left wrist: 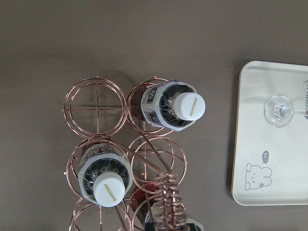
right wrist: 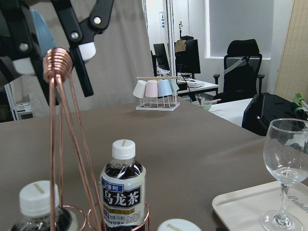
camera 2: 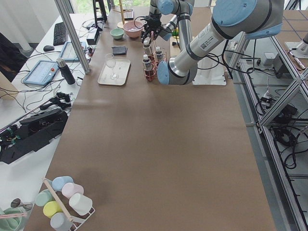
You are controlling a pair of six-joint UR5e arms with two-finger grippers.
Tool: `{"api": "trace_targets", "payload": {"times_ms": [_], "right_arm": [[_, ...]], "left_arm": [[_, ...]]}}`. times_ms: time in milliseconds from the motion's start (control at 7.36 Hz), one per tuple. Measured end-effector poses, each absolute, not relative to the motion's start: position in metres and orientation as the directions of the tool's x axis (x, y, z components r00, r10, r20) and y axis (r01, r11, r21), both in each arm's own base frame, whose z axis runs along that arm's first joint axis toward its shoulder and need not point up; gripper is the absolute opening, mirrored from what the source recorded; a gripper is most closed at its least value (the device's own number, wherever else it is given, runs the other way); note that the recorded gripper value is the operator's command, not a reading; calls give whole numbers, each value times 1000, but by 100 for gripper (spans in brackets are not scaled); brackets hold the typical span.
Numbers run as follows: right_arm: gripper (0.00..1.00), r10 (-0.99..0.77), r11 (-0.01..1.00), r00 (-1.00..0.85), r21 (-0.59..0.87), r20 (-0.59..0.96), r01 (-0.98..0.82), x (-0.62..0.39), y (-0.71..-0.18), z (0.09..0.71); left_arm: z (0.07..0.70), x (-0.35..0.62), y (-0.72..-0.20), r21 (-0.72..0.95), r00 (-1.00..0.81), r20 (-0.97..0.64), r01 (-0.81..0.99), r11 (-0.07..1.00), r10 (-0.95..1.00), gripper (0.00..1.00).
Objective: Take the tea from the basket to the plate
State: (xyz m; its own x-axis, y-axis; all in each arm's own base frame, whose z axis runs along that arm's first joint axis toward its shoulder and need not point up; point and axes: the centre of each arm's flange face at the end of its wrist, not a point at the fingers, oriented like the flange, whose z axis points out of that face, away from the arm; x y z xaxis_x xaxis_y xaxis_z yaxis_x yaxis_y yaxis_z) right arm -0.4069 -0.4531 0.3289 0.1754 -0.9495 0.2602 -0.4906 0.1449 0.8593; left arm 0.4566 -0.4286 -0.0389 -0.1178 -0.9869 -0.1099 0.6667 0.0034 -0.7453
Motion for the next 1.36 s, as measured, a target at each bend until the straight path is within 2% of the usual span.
{"api": "trace_targets", "payload": {"times_ms": [136,544,951,1359], "right_arm": [[0,-948,155,169,858,268,-490,-406,-452,331],[0,-934,232,126,835,334,-499,-399,-447,334],[0,-935,241,113,838,335,-491,-381,-448,328],[0,-937,242,123,861,328,-448,-339,-447,269]], "left_arm": [[-39,456,-429,-745,-119,-110,667,3,-987,0],[-40,454,-431,-745,-123,-110,667,0,-986,0],[-40,454,-432,-742,-124,-109,670,-2,-986,0],[-40,454,-432,-741,-123,-107,671,-4,-987,0]]}}
